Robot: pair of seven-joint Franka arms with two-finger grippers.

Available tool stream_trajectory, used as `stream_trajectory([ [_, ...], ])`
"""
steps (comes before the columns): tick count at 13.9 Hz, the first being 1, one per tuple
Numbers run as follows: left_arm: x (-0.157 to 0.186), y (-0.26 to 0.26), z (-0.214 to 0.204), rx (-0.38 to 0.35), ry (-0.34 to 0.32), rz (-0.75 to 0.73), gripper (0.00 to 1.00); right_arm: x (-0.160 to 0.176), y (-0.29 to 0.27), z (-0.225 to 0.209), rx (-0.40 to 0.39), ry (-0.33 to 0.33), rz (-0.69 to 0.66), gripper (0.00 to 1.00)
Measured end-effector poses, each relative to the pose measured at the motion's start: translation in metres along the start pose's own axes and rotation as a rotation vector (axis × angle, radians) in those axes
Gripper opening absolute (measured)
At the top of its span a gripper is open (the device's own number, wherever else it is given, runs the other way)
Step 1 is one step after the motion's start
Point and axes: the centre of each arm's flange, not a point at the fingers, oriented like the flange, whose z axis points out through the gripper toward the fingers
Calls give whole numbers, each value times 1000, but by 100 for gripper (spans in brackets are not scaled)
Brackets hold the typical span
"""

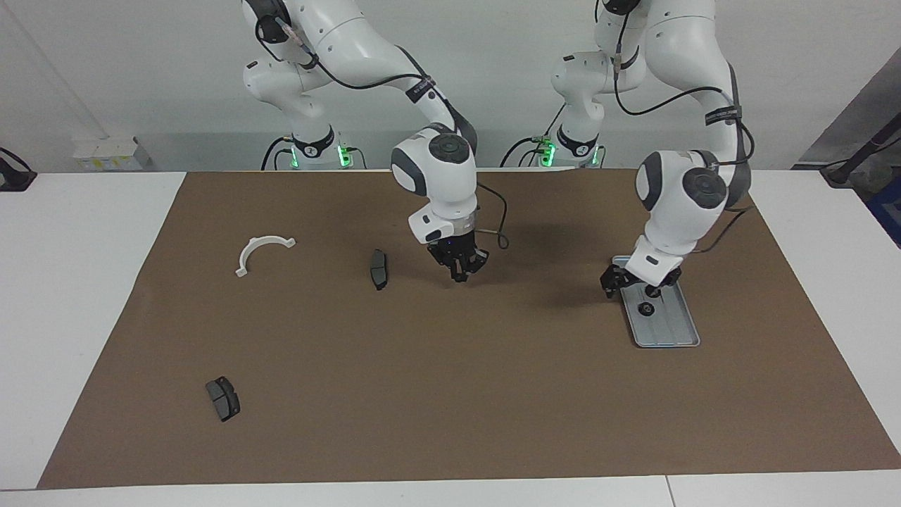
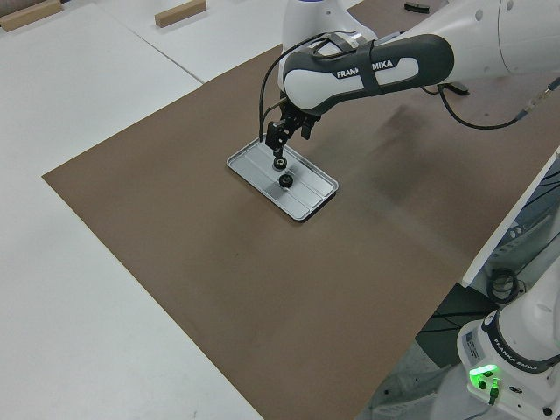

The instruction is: Pick bearing gear from pile to tray

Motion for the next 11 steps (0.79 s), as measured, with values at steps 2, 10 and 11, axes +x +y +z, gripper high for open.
stream_trajectory([
  [2, -10, 49, -3, -19, 37, -81, 100, -8, -14, 14, 8, -3, -8, 24],
  [10, -26, 139, -11, -159, 195, -279, 96, 31, -4, -9, 29, 59, 4, 96],
  [11, -27, 145, -9, -174, 207, -287, 96, 46, 8, -25, 27, 70, -4, 100],
])
